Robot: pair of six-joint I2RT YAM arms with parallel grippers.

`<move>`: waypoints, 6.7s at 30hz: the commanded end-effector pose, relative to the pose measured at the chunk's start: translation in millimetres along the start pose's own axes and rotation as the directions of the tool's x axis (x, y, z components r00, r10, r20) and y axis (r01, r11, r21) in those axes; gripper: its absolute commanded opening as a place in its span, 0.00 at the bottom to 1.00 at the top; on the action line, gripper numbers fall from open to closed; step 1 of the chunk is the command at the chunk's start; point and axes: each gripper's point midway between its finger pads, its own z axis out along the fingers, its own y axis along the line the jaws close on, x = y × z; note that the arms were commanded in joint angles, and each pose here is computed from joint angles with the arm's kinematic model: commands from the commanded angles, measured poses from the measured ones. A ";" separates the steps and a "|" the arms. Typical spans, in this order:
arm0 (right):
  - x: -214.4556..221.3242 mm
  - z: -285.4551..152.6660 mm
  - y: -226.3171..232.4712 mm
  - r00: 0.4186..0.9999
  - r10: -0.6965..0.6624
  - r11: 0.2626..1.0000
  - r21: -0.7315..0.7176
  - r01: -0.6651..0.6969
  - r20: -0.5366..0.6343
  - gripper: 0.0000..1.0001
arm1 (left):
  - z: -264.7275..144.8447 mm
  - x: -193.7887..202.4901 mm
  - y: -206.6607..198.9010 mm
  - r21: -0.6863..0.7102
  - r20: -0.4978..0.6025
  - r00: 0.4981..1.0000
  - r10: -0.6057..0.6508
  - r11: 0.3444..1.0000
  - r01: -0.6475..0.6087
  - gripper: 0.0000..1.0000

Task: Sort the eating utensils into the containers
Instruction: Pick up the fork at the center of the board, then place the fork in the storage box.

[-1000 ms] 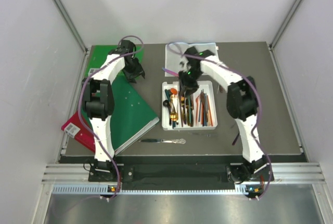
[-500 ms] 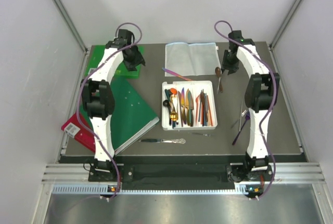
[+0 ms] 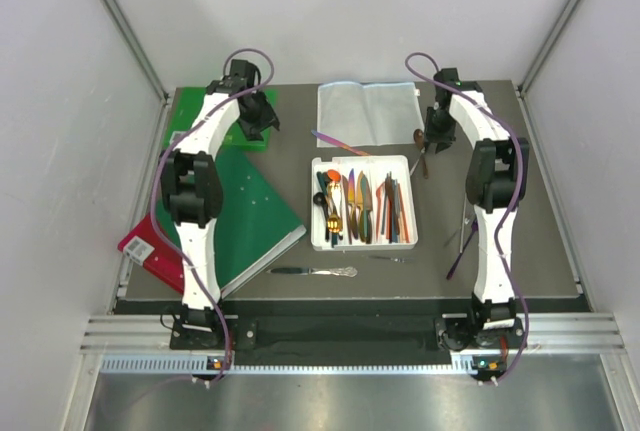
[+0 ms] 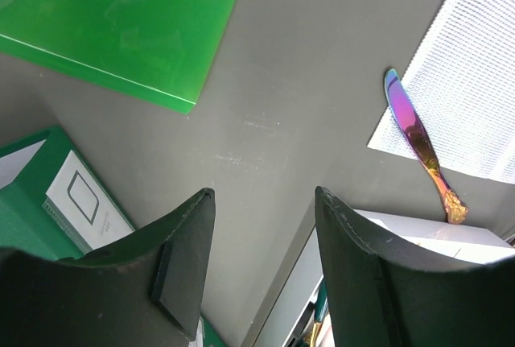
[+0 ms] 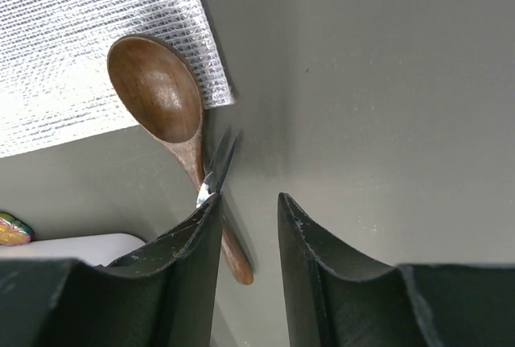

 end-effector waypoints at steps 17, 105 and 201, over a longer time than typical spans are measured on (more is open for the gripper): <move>3.7 0.5 41.3 0.999 -0.036 0.993 -0.116 0.034 -0.011 0.25 | -2.1 -7.1 -10.8 0.026 0.009 1.000 -0.015 1.000 0.015 0.58; -14.8 -15.2 17.4 0.997 -0.023 0.991 -0.128 0.032 0.073 0.25 | 4.3 13.3 -23.6 0.051 -0.042 0.999 0.023 0.998 -0.021 0.57; 157.7 -83.1 112.5 0.926 -0.311 0.897 -0.389 0.212 -0.214 0.24 | 0.8 18.8 -18.8 0.034 -0.046 0.997 0.062 0.998 -0.060 0.57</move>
